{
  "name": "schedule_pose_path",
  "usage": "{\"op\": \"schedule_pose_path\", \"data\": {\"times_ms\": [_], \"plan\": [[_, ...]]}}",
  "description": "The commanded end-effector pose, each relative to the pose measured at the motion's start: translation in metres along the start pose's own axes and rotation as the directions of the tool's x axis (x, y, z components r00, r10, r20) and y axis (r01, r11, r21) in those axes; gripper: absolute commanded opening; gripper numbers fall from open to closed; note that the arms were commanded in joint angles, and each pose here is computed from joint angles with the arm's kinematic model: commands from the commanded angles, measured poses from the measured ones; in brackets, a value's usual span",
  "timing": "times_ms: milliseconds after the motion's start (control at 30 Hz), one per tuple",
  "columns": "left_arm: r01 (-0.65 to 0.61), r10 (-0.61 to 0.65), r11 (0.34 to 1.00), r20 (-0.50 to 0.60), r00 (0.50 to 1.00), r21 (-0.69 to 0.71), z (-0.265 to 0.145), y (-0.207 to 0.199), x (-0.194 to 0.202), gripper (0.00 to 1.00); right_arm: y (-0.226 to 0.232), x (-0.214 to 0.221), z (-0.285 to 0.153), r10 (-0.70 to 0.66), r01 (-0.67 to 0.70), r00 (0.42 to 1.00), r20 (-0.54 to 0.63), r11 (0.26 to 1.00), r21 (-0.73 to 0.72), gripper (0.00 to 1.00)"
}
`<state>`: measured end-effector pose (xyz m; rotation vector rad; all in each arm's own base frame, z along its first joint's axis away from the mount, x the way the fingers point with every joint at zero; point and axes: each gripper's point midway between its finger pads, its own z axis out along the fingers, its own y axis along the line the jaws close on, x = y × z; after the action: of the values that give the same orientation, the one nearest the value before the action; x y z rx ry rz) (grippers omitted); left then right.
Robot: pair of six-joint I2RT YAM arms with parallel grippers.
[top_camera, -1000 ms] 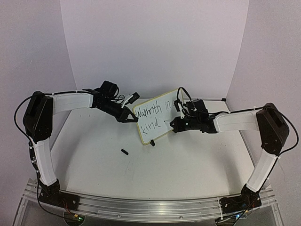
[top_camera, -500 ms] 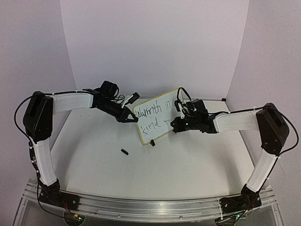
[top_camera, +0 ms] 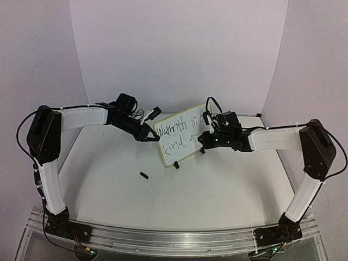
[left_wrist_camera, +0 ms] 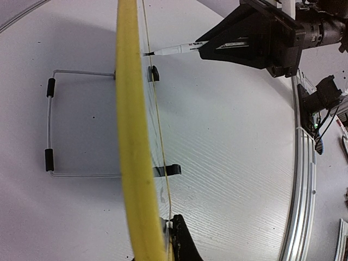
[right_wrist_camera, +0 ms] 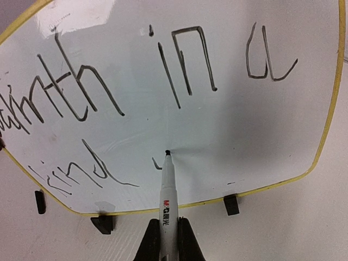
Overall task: Write a sentence on the whiteboard
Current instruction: Write on the whiteboard with the whiteboard.
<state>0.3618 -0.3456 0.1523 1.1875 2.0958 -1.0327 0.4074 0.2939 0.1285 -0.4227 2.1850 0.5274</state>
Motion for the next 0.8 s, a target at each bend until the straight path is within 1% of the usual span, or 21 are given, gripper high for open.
{"op": "schedule_pose_path", "data": {"times_ms": [0,467,767], "plan": [[0.103,-0.095,0.994,-0.195,0.976,0.028,0.030,-0.009,0.060,0.00,0.004,-0.031,-0.010,-0.013,0.013,0.997,0.080,1.000,0.000,0.00],[0.101,-0.094,0.994,-0.193,0.977,0.029,0.029,-0.010,0.059,0.00,-0.010,0.013,0.004,0.017,-0.016,1.000,-0.013,0.999,0.038,0.00],[0.099,-0.092,0.995,-0.191,0.977,0.028,0.028,-0.010,0.058,0.00,-0.012,0.008,0.006,0.011,-0.011,1.000,-0.002,0.998,0.055,0.00]]}}
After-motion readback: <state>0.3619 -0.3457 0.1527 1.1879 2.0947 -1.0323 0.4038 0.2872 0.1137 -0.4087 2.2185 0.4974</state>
